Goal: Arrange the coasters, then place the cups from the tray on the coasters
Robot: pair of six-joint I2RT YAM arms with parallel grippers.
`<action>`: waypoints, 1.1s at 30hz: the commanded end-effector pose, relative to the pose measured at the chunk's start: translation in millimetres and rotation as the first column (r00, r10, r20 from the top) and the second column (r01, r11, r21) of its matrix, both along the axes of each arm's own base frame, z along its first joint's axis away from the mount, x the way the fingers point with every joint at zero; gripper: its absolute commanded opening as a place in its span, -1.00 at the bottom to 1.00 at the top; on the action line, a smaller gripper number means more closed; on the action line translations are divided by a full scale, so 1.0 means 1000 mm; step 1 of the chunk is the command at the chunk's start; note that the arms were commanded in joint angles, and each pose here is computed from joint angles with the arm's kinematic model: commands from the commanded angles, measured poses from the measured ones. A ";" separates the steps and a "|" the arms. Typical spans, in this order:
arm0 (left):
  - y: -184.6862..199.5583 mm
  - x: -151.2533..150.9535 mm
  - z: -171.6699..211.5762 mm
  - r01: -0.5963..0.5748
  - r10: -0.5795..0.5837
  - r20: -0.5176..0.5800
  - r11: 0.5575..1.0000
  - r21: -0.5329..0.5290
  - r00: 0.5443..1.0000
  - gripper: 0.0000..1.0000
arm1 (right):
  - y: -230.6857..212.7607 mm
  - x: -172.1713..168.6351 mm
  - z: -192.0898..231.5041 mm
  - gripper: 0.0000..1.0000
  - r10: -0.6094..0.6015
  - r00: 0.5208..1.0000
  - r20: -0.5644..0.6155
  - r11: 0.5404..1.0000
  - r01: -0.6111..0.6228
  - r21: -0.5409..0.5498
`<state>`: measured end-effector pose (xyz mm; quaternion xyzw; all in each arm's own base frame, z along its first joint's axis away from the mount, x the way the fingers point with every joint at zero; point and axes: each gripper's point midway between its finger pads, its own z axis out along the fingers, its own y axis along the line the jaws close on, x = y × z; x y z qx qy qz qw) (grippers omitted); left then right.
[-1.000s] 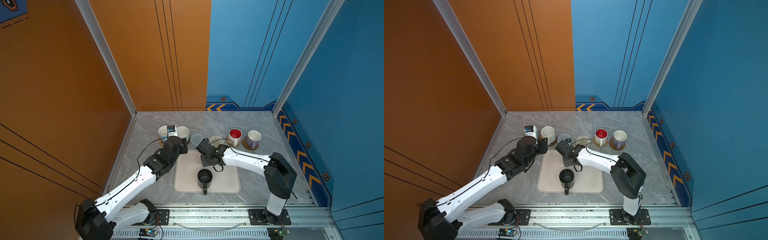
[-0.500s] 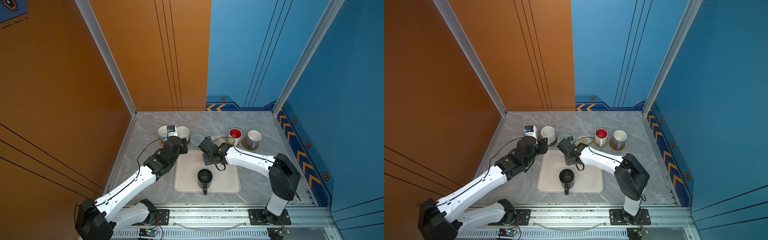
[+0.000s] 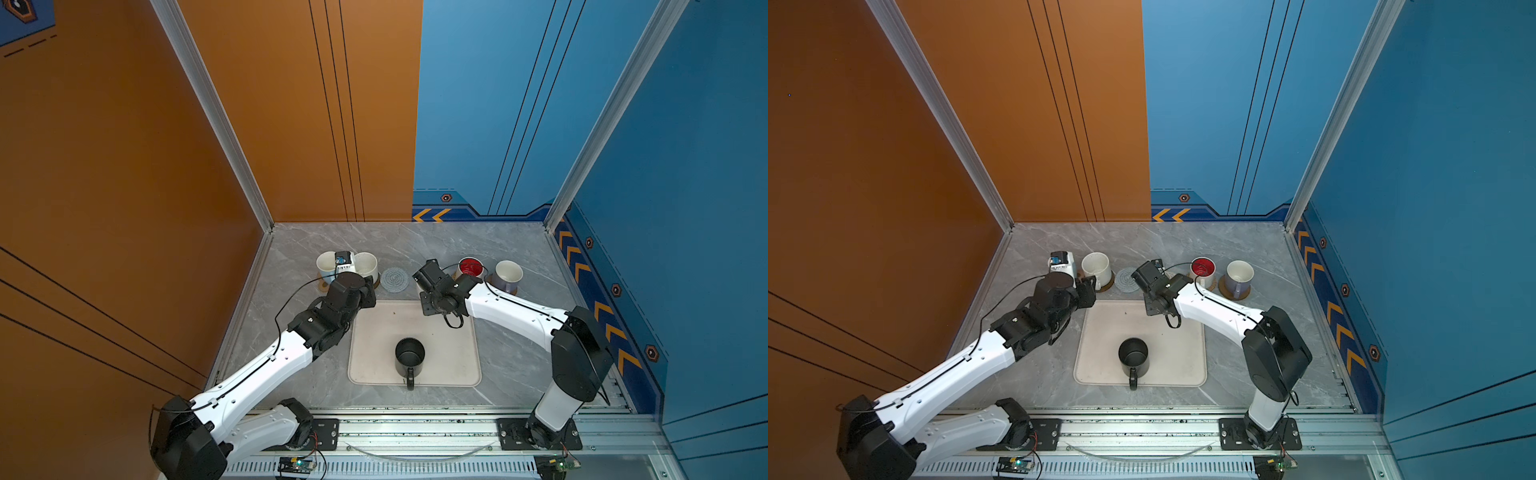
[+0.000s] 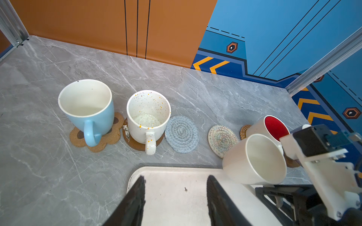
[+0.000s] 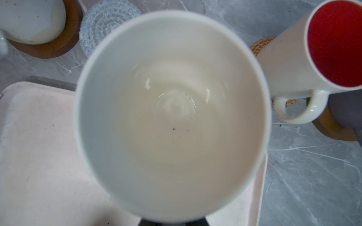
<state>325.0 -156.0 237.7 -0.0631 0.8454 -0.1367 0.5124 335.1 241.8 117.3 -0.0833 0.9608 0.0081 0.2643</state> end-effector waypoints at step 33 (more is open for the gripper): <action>0.003 0.002 -0.011 -0.008 0.009 -0.031 1.000 0.017 0.999 0.03 | -0.013 0.076 0.009 -1.00 -0.073 0.995 0.064 0.991 0.065 0.118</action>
